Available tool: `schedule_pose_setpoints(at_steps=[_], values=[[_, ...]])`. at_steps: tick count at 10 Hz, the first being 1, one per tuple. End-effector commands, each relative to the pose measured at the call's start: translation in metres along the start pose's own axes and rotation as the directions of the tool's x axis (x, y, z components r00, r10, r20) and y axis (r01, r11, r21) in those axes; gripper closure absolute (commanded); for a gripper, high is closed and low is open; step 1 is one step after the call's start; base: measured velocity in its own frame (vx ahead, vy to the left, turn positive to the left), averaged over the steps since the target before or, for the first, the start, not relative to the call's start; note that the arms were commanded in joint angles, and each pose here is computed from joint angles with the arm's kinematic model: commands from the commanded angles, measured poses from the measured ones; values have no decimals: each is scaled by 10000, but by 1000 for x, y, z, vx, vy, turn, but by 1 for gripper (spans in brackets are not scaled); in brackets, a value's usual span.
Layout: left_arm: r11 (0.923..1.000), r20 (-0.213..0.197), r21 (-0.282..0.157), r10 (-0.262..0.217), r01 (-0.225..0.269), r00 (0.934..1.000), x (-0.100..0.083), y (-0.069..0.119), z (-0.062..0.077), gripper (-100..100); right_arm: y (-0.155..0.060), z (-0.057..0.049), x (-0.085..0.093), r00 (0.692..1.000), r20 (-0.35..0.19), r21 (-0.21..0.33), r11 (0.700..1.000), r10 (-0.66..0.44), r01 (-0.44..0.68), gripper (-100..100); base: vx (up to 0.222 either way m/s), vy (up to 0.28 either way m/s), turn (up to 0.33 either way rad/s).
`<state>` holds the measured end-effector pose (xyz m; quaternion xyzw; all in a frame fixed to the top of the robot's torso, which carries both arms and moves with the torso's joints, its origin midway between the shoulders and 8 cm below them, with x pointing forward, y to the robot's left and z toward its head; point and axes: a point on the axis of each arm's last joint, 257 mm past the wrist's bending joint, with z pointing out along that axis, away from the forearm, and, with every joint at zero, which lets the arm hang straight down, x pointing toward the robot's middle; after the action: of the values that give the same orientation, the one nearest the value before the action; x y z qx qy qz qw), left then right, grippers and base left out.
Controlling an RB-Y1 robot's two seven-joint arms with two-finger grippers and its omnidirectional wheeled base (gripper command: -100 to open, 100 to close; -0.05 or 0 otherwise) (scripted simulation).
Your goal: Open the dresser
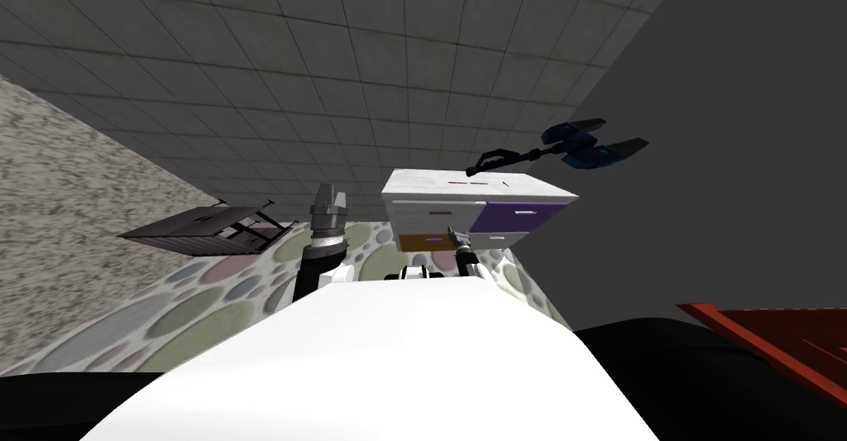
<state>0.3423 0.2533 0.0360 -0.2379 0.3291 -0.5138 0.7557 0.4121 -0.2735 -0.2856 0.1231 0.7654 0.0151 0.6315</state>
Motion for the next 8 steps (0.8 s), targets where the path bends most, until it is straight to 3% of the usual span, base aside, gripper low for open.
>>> schedule_pose_setpoints(at_steps=[1, 3, 6, 8], values=[[10000, 0, -1, 1, -1, 10000, 0, 0, 0, 0, -13, 1, 17, 9923, -372, 545, 9913, -1178, 1197, -100, 31, 10, 157], [10000, 0, -1, 1, -1, 10000, 0, 0, 0, 0, -14, 1, 14, 9865, -273, 587, 9849, -1612, 1626, -100, 17, 7, 36], [10000, 0, -1, 1, -1, 10000, 0, 0, 0, 0, -29, 2, 34, 9499, -807, 1125, 9441, -3020, 3098, -100, 20, 11, 136], [10000, 0, -1, 1, -1, 10000, 0, 0, 0, 0, -30, 2, 31, 9395, -732, 1176, 9326, -3346, 3413, -100, 17, 8, 57]])
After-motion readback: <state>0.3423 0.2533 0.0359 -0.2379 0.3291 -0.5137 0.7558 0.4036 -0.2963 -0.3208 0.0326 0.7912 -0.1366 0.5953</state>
